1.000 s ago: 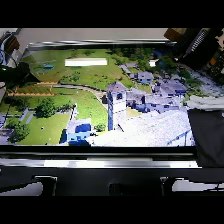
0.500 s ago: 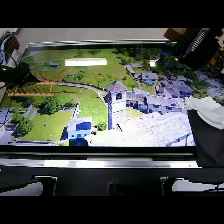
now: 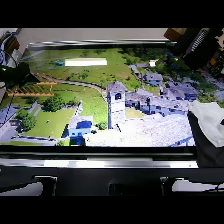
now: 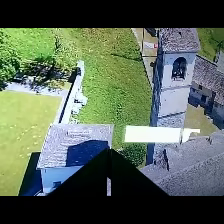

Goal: Fold the clothes and pants, and hang the long-sleeved shirts on hangers.

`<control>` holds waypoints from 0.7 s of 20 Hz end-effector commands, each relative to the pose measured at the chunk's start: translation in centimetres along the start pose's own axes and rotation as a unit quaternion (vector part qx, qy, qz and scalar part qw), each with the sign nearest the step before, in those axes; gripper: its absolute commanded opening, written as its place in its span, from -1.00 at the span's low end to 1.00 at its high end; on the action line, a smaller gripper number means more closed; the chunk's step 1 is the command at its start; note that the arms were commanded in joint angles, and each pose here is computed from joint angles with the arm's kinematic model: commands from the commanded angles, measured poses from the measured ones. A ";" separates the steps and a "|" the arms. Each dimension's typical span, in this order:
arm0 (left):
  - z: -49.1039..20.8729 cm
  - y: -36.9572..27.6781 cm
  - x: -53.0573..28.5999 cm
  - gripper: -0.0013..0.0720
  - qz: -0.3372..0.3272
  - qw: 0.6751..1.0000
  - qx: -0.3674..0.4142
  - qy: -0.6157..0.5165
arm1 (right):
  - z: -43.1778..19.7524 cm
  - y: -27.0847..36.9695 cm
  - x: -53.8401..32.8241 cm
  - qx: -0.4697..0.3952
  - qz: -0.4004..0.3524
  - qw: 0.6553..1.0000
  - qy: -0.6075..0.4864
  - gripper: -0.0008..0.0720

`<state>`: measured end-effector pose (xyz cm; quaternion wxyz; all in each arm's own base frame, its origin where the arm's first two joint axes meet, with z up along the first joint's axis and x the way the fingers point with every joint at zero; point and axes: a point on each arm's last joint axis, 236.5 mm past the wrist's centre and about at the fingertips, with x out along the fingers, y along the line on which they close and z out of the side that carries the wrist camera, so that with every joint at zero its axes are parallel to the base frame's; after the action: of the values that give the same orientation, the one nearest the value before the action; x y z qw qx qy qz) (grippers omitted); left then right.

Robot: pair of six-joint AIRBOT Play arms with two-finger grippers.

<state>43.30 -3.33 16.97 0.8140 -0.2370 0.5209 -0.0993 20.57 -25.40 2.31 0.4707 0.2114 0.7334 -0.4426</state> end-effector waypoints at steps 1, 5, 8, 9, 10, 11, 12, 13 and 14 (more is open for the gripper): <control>0.0 0.0 0.0 -0.92 0.001 1.000 0.001 0.000 | -1.0 -1.2 1.7 -0.011 -0.042 0.999 0.025 -0.88; 0.1 0.1 0.2 -0.92 0.001 1.000 0.000 0.000 | -1.5 -1.7 2.7 -0.016 -0.065 0.997 0.035 -0.88; 0.2 0.1 0.2 -0.92 0.001 1.000 0.000 -0.002 | -1.5 -2.1 3.0 -0.017 -0.076 0.996 0.037 -0.88; 0.2 0.1 0.2 -0.92 0.001 1.000 0.000 -0.002 | -1.4 -2.3 3.0 -0.016 -0.081 0.996 0.035 -0.88; 0.2 0.1 0.2 -0.92 0.001 1.000 0.000 -0.003 | -1.4 -2.5 3.0 -0.016 -0.084 0.996 0.034 -0.88; 0.2 0.1 0.2 -0.92 0.001 1.000 0.000 -0.003 | -1.3 -2.5 3.0 -0.015 -0.085 0.996 0.034 -0.88; 0.3 0.1 0.2 -0.92 0.001 1.000 0.000 -0.004 | -1.4 -2.5 3.0 -0.015 -0.085 0.996 0.034 -0.88; 0.3 0.1 0.2 -0.92 0.001 1.000 0.000 -0.004 | -1.4 -2.5 3.1 -0.016 -0.086 0.995 0.036 -0.88; 0.3 0.1 0.2 -0.92 0.001 1.000 0.000 -0.004 | -1.6 -2.6 3.2 -0.018 -0.088 0.995 0.040 -0.88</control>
<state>43.57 -3.23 16.90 0.8159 -0.2370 0.5182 -0.0979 16.73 -25.68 0.95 0.4101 0.1593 0.7716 -0.4593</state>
